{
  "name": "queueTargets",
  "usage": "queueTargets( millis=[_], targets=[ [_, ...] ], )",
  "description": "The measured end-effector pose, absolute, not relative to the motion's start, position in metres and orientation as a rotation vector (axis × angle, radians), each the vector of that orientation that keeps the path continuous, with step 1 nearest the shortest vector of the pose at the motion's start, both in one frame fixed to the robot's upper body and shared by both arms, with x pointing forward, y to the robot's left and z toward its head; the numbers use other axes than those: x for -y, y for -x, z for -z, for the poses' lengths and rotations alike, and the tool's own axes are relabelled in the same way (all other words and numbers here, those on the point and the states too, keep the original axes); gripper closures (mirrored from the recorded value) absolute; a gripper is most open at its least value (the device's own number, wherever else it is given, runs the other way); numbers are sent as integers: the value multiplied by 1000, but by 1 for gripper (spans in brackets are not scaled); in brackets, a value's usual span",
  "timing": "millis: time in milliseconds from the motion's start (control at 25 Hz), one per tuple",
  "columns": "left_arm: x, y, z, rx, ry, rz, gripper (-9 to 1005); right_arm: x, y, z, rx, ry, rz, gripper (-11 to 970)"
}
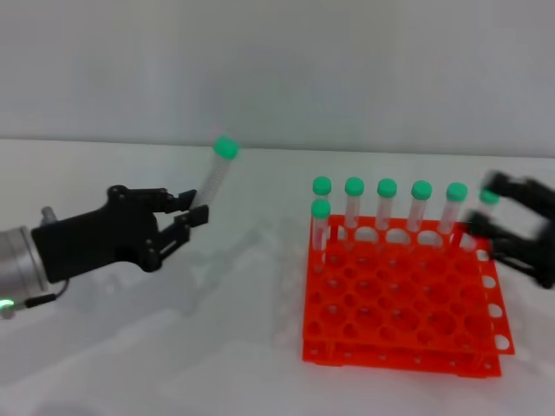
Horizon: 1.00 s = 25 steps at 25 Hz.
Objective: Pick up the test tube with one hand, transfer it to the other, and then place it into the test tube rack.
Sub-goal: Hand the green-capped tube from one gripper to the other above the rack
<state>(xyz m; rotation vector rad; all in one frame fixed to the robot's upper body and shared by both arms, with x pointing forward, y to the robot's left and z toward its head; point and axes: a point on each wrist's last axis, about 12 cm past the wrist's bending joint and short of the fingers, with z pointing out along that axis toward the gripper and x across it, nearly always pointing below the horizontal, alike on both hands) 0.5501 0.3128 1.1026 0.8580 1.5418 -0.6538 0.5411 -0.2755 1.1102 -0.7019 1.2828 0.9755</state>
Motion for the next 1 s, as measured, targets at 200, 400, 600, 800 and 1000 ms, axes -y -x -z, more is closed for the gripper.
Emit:
queueTargets(
  millis=[200, 400, 600, 800, 1000],
  targets=[
    [-299, -549, -1097, -1491, -877, 697, 768, 227, -567, -1118, -1321, 840, -1047, 264],
    [-288, -548, -1093, -1455, -896, 725, 763, 198, -577, -1121, -1334, 925, -1073, 265],
    [-278, -547, -1091, -1418, -912, 752, 758, 184, -580, -1125, -1349, 943, -1113, 266],
    [-265, -547, -1086, -1396, -946, 788, 753, 178, -582, -1126, -1359, 951, -1123, 267],
    [-258, -548, -1083, -1400, -957, 795, 747, 174, -583, -1127, -1356, 964, -1137, 268]
  ],
)
